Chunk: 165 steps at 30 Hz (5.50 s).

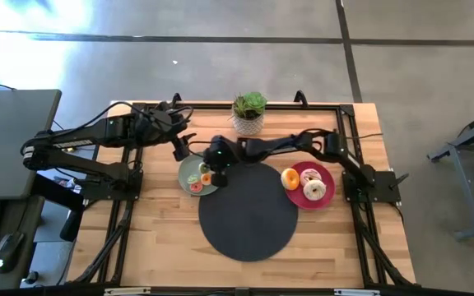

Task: Pick & Place donuts
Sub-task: Put the small green donut on the blue plate, then return to Home Position

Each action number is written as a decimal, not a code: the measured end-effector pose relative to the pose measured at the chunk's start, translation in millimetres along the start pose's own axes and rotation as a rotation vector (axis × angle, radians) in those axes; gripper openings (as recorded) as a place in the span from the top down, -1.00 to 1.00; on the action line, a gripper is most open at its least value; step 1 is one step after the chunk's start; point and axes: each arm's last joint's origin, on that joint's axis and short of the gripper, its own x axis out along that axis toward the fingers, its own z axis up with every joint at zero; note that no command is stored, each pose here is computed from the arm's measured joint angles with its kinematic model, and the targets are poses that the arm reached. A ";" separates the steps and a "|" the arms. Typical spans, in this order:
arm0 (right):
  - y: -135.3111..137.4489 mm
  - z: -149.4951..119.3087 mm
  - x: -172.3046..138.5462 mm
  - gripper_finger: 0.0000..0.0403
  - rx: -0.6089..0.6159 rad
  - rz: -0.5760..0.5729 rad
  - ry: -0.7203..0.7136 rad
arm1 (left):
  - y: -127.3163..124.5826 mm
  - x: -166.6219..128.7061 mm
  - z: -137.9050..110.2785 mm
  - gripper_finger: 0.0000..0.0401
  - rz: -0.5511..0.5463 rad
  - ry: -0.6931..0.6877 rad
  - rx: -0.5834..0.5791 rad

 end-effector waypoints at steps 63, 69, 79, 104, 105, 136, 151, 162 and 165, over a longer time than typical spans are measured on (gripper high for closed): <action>45.2 -151.0 -359.4 0.13 -0.053 -0.091 -0.779 | 8.3 -36.9 -166.5 -0.06 -0.298 -0.567 -0.494; 50.7 -180.6 -359.7 0.14 -0.065 -0.093 -0.889 | -6.8 -7.8 -176.6 -0.06 -0.336 -0.638 -0.483; 51.5 -213.1 -338.0 0.14 -0.021 -0.112 -0.948 | -22.5 20.2 -193.9 -0.06 -0.417 -0.759 -0.487; 49.4 -223.4 -326.4 0.15 0.043 -0.154 -0.883 | -29.7 30.5 -205.7 -0.07 -0.451 -0.603 -0.374; 49.4 -223.4 -326.4 0.15 0.043 -0.154 -0.883 | -29.7 30.5 -205.7 -0.07 -0.450 -0.603 -0.374; 49.4 -223.6 -326.2 0.15 0.043 -0.154 -0.883 | -29.6 30.7 -205.8 -0.07 -0.447 -0.602 -0.376; 49.4 -223.6 -326.1 0.15 0.043 -0.154 -0.882 | -29.6 30.7 -205.8 -0.07 -0.447 -0.602 -0.376; 49.4 -223.6 -326.1 0.15 0.043 -0.154 -0.882 | -29.6 30.7 -205.8 -0.07 -0.447 -0.602 -0.376; 49.4 -223.7 -326.0 0.15 0.043 -0.154 -0.882 | -29.6 30.7 -205.8 -0.07 -0.447 -0.602 -0.376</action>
